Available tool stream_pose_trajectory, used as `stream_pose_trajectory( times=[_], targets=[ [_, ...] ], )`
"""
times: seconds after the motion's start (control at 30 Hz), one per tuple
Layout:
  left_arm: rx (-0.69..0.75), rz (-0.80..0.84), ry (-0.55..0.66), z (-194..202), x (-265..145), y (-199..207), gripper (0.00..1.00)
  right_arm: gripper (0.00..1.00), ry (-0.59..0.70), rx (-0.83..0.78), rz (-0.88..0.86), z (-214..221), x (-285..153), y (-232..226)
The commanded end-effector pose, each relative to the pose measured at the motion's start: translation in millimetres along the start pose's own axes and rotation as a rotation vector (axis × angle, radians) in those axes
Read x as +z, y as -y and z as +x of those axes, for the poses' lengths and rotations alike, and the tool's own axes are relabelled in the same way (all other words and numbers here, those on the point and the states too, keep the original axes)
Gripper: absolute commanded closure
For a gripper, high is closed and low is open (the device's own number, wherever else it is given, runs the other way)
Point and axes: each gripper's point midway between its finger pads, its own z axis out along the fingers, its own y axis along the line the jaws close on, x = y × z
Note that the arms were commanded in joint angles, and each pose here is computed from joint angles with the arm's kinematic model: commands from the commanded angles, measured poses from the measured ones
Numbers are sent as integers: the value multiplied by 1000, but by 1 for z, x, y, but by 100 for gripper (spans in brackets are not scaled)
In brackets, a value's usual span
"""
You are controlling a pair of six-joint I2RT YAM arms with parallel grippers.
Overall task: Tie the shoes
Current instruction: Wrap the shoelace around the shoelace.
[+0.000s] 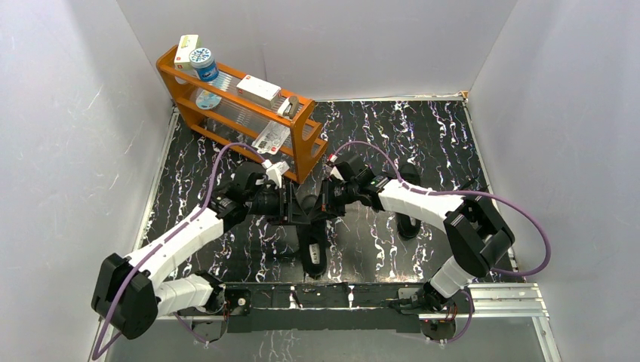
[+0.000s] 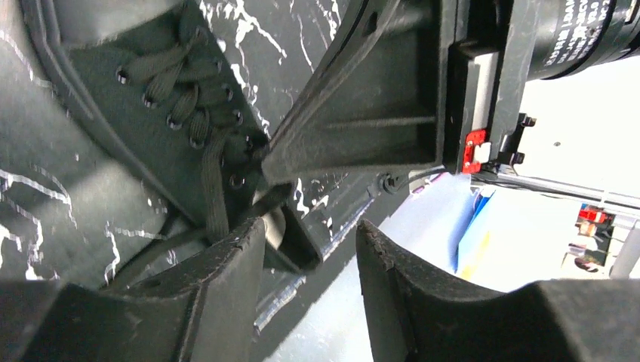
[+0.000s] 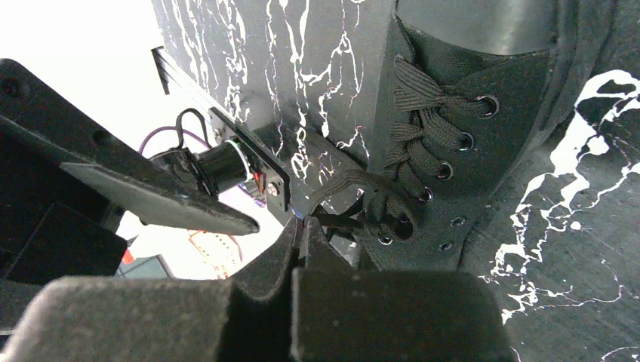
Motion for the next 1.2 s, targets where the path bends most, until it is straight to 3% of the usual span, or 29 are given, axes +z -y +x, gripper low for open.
stream_pose_trajectory(
  times=[0.0, 0.37, 0.57, 0.63, 0.77, 0.97, 1.07, 1.17],
  targets=[
    [128, 99, 52, -9, 8, 8, 54, 100, 14, 5, -104, -12, -3, -29],
    [92, 113, 27, 4, 25, -5, 55, 100, 2, 33, -109, -11, -3, -31],
    [78, 81, -13, 6, 37, -17, 64, 100, 0, 41, -106, -10, -3, -30],
    [77, 78, -27, 5, 41, -18, 71, 100, -2, 44, -102, -9, -3, -28],
    [59, -2, -56, 5, 43, -31, 99, 98, -10, 32, -98, -6, -6, -28],
    [14, -6, -55, 13, 37, -31, 100, 37, 38, -21, 53, -18, -33, 1],
    [-12, 1, -35, 15, 35, -31, 100, 23, 36, -11, 99, -26, -40, 25],
    [-49, 7, -17, 16, 35, -32, 100, 19, 23, -24, 105, -38, -37, 40]
  ],
)
